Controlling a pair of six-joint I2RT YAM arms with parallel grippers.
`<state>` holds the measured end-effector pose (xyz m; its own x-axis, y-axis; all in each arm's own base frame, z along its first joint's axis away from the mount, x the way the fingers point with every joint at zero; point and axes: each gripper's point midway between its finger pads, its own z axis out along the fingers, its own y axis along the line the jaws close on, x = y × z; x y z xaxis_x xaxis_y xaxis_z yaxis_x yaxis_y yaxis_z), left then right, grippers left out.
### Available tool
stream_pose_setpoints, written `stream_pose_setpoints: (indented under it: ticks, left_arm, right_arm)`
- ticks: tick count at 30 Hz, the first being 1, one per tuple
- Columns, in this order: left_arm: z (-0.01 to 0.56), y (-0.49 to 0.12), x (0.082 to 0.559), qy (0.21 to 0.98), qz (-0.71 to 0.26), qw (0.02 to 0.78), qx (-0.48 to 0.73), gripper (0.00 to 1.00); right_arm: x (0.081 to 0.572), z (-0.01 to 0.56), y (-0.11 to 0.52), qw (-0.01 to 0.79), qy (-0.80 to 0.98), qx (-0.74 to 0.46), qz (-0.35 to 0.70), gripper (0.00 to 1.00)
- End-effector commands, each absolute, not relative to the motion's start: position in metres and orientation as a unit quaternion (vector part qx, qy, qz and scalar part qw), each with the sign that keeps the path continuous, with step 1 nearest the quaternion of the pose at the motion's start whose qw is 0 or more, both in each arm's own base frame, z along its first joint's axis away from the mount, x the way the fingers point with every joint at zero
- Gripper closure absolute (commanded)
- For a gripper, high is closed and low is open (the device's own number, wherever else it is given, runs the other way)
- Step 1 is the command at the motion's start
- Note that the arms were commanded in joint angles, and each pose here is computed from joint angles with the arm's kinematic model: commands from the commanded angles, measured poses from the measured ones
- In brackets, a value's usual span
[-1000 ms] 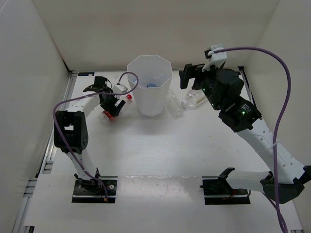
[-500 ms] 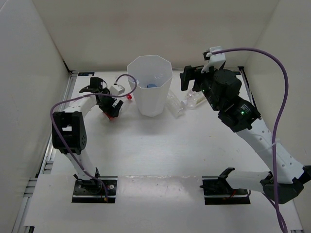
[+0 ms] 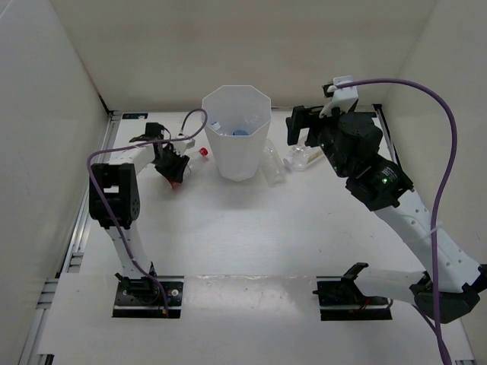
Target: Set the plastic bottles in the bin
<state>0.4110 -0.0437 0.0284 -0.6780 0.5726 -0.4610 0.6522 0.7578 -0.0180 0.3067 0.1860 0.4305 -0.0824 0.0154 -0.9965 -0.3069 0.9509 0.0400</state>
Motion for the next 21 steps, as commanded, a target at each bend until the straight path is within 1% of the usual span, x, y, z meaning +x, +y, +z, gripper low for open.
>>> stream_pose_setpoints:
  ticks: [1,3,4,6,8,9,12,13,15,16,17,19,21]
  left_arm:
    - [0.031,-0.035,0.403,0.919,-0.081,0.212,0.323,0.55]
    - [0.042,-0.032,0.402,0.923,-0.099,0.224,0.298,0.62]
    - [0.056,-0.03,0.404,0.922,-0.103,0.237,0.29,0.65]
    - [0.078,-0.024,0.404,0.925,-0.129,0.248,0.258,0.8]
    - [0.1,-0.019,0.404,0.924,-0.15,0.262,0.234,0.9]
    - [0.106,-0.008,0.404,0.929,-0.158,0.264,0.206,0.9]
    - [0.158,0.004,0.411,0.92,-0.169,0.308,0.172,0.9]
    - [0.189,0.015,0.422,0.914,-0.159,0.341,0.151,0.87]
    - [0.241,0.014,0.43,0.893,-0.148,0.398,0.149,0.82]
    - [0.284,0.014,0.437,0.875,-0.138,0.441,0.144,0.8]
    - [0.319,0.007,0.438,0.853,-0.128,0.483,0.153,0.8]
    - [0.367,0.005,0.443,0.823,-0.101,0.54,0.145,0.8]
    - [0.425,-0.014,0.442,0.775,-0.103,0.606,0.15,0.84]
  right_arm:
    - [0.305,0.441,0.177,0.682,0.717,-0.078,0.123,0.0]
    - [0.305,0.441,0.177,0.682,0.717,-0.078,0.123,0.0]
    - [0.304,0.441,0.179,0.681,0.717,-0.081,0.126,0.0]
    - [0.302,0.444,0.177,0.683,0.714,-0.077,0.131,0.0]
    - [0.302,0.44,0.179,0.68,0.717,-0.081,0.132,0.0]
    - [0.299,0.443,0.178,0.682,0.714,-0.076,0.138,0.0]
    - [0.299,0.439,0.181,0.678,0.717,-0.079,0.143,0.0]
    - [0.299,0.433,0.183,0.673,0.72,-0.084,0.144,0.0]
    - [0.298,0.433,0.182,0.674,0.719,-0.08,0.148,0.0]
    - [0.298,0.433,0.182,0.674,0.719,-0.08,0.148,0.0]
    - [0.297,0.433,0.182,0.676,0.717,-0.075,0.153,0.0]
    - [0.295,0.432,0.182,0.674,0.718,-0.075,0.159,0.0]
    - [0.292,0.429,0.179,0.675,0.716,-0.075,0.16,0.0]
